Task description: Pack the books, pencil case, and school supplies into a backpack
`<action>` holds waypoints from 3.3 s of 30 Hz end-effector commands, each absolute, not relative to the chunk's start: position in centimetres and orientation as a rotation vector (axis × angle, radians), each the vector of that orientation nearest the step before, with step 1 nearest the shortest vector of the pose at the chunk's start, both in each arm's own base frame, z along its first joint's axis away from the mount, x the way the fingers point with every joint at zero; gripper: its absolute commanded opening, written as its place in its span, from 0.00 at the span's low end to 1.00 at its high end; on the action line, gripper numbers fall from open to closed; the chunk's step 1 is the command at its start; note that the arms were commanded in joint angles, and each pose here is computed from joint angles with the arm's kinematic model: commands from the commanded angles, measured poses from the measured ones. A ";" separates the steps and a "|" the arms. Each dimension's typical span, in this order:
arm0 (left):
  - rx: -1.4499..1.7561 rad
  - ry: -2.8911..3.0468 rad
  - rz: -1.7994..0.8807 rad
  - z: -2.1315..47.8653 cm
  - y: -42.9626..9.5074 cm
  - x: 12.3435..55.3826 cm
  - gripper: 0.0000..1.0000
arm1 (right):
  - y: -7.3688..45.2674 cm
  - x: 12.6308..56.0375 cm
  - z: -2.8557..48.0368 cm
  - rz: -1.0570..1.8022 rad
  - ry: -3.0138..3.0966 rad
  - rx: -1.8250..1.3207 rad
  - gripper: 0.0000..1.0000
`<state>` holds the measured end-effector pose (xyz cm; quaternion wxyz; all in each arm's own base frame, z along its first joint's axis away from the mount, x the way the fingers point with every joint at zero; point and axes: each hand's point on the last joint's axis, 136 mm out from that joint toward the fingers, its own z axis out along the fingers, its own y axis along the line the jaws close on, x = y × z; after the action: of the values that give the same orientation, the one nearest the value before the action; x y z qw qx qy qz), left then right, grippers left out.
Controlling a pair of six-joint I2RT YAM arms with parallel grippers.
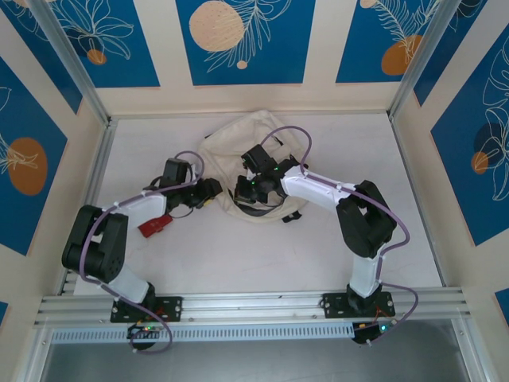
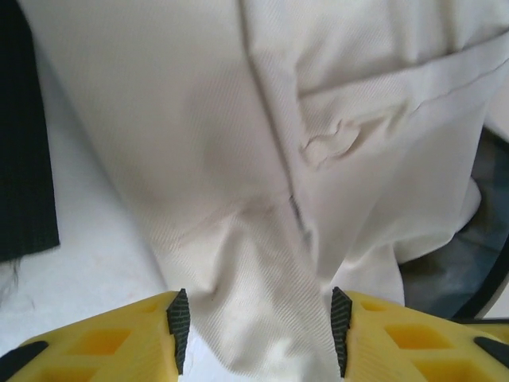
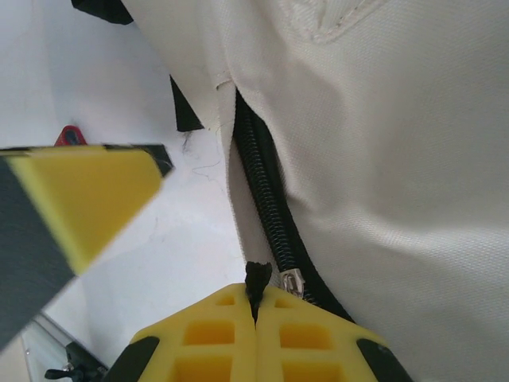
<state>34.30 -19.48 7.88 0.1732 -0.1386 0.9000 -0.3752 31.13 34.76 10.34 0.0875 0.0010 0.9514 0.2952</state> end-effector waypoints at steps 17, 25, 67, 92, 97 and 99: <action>-0.347 2.614 -1.205 6.5 -24.0 32.4 0.30 | 33.5 30.7 8.4 0.852 2.896 0.102 0.00; -0.345 2.630 -1.163 6.0 -23.5 31.9 0.00 | 33.1 31.6 8.4 0.812 2.874 0.126 0.00; -0.360 2.557 -1.324 6.7 -26.1 29.3 0.06 | 36.4 35.7 10.1 1.092 2.775 0.165 0.00; -0.329 2.560 -1.207 8.4 -23.2 29.3 0.32 | 36.4 38.3 10.7 1.051 2.712 0.231 0.00; -0.391 2.500 -1.175 9.8 -20.9 31.1 0.39 | 36.0 37.1 10.6 1.048 2.731 0.226 0.00; -0.433 2.480 -1.156 10.0 -20.1 31.9 0.45 | 35.8 36.7 10.4 1.038 2.740 0.224 0.00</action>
<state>30.91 -20.91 8.75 0.1666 -0.1526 0.8822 -0.4131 37.32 36.09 8.89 0.0915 0.0819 0.9297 0.3472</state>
